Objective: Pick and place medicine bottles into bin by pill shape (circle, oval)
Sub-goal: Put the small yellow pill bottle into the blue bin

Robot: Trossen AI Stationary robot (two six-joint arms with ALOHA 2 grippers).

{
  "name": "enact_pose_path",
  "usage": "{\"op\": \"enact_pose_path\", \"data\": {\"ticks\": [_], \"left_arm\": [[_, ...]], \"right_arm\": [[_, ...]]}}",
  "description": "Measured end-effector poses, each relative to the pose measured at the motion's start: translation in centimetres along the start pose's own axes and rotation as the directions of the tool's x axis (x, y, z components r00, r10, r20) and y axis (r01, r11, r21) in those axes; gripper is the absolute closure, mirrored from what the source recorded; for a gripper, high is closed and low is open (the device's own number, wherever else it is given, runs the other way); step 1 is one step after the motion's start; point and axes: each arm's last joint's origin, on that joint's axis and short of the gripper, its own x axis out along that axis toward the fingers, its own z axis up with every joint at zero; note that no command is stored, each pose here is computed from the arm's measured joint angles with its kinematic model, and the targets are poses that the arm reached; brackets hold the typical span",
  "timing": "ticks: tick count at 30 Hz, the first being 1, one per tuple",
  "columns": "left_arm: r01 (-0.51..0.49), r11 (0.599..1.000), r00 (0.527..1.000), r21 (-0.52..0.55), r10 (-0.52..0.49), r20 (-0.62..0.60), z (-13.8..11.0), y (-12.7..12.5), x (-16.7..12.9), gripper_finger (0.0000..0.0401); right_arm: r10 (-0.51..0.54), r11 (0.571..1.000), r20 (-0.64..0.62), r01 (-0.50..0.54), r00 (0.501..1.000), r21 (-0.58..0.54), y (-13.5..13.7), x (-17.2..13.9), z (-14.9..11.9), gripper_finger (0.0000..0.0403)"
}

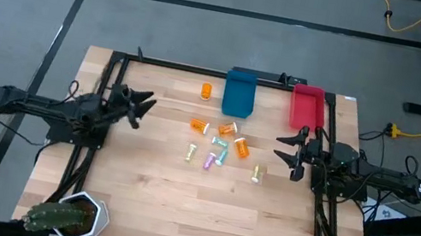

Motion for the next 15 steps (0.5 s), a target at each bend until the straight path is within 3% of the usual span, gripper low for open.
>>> {"op": "enact_pose_path", "data": {"ticks": [7,15], "left_arm": [[0.019,0.985,0.991,0.174,0.005,-0.134,1.6,-2.9,3.4,0.0195],[0.064,0.897,0.951,0.438,0.078,-0.298,1.0,-6.3,9.5,0.0195]], "right_arm": [[-0.08,0.996,0.017,0.079,0.997,0.029,-0.2,0.0,0.1,0.0186],[-0.095,0.994,0.02,0.094,0.995,0.059,-0.3,0.0,0.2,0.0186]]}}
